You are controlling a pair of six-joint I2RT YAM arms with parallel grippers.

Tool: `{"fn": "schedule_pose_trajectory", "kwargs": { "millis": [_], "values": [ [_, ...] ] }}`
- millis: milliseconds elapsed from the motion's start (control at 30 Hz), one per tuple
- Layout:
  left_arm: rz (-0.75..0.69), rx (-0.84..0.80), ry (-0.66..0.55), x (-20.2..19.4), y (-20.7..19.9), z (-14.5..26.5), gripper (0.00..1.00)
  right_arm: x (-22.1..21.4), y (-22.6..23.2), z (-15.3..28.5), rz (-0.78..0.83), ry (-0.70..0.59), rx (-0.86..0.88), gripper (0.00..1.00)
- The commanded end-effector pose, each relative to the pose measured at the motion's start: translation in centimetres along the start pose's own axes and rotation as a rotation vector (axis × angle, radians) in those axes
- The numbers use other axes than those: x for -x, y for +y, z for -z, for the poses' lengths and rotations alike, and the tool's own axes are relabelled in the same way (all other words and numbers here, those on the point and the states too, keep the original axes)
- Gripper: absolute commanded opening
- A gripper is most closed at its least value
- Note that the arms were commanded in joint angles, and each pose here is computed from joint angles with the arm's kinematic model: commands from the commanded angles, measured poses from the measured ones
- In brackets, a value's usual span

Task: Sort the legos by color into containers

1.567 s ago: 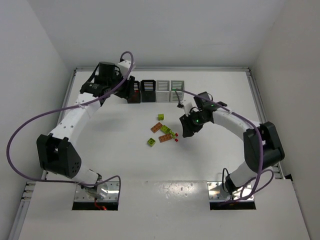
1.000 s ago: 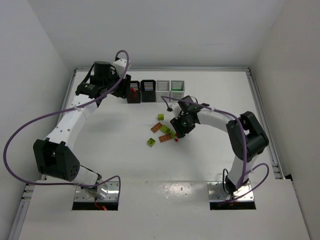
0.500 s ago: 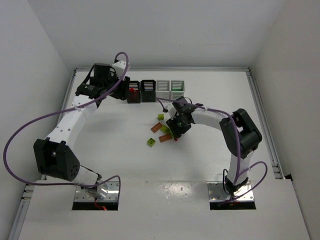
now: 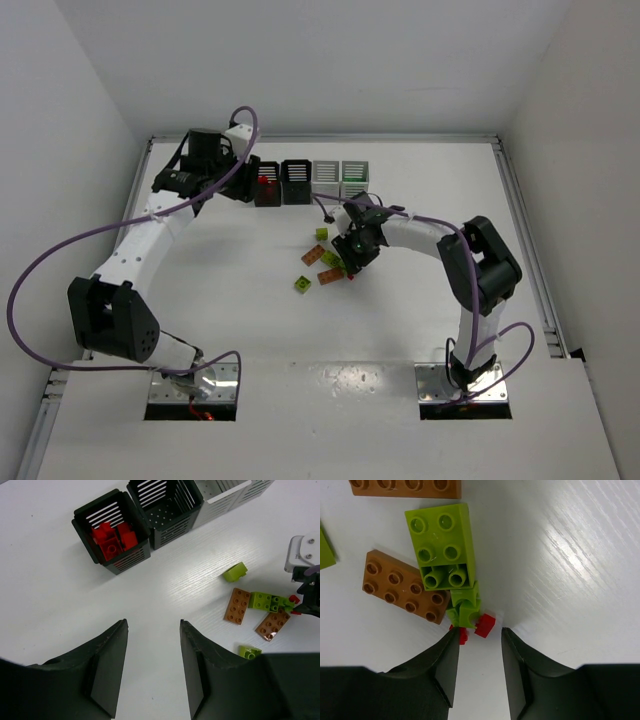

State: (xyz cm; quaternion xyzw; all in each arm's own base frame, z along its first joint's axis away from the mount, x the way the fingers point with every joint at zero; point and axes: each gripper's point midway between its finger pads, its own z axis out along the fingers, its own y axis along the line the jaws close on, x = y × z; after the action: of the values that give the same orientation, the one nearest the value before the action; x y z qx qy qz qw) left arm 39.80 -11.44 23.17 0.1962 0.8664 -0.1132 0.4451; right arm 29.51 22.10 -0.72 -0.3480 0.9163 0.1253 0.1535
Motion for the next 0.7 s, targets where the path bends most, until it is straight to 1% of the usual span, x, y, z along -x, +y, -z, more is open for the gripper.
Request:
{"fn": "schedule_pose_trajectory", "kwargs": {
  "millis": [0,100,233,300,433,500,567,600,667],
  "values": [
    [-0.005,0.007,-0.054,1.3,0.3,1.0,0.51,-0.7,0.9,0.0,0.022,0.014,0.043,0.4],
    [-0.007,0.008,-0.063,1.5,0.3,1.3,0.51,-1.5,1.2,0.7,0.031,0.012,0.052,0.4],
    [-0.005,0.007,-0.054,1.1,0.3,1.2,0.51,-2.7,1.8,1.5,0.049,0.013,0.056,0.43],
    [-0.005,0.007,-0.054,1.1,0.3,1.2,0.51,-2.1,1.8,2.0,0.055,-0.017,0.052,0.45],
    [-0.005,-0.002,-0.056,1.1,0.1,1.1,0.51,-1.2,1.9,3.1,0.063,-0.057,0.046,0.45],
    [-0.005,-0.002,-0.056,1.1,0.1,1.1,0.51,-0.9,2.4,3.4,0.066,-0.071,0.071,0.45],
    [-0.005,-0.002,-0.056,1.1,0.1,1.1,0.51,-1.4,3.0,3.6,0.078,-0.067,0.102,0.43],
    [-0.005,-0.002,-0.056,1.1,0.1,1.1,0.51,-1.0,3.2,4.1,0.082,-0.086,0.108,0.41],
    [-0.005,-0.002,-0.056,1.1,0.1,1.1,0.51,-1.8,3.5,4.0,0.09,-0.074,0.128,0.4]
  ]
}}
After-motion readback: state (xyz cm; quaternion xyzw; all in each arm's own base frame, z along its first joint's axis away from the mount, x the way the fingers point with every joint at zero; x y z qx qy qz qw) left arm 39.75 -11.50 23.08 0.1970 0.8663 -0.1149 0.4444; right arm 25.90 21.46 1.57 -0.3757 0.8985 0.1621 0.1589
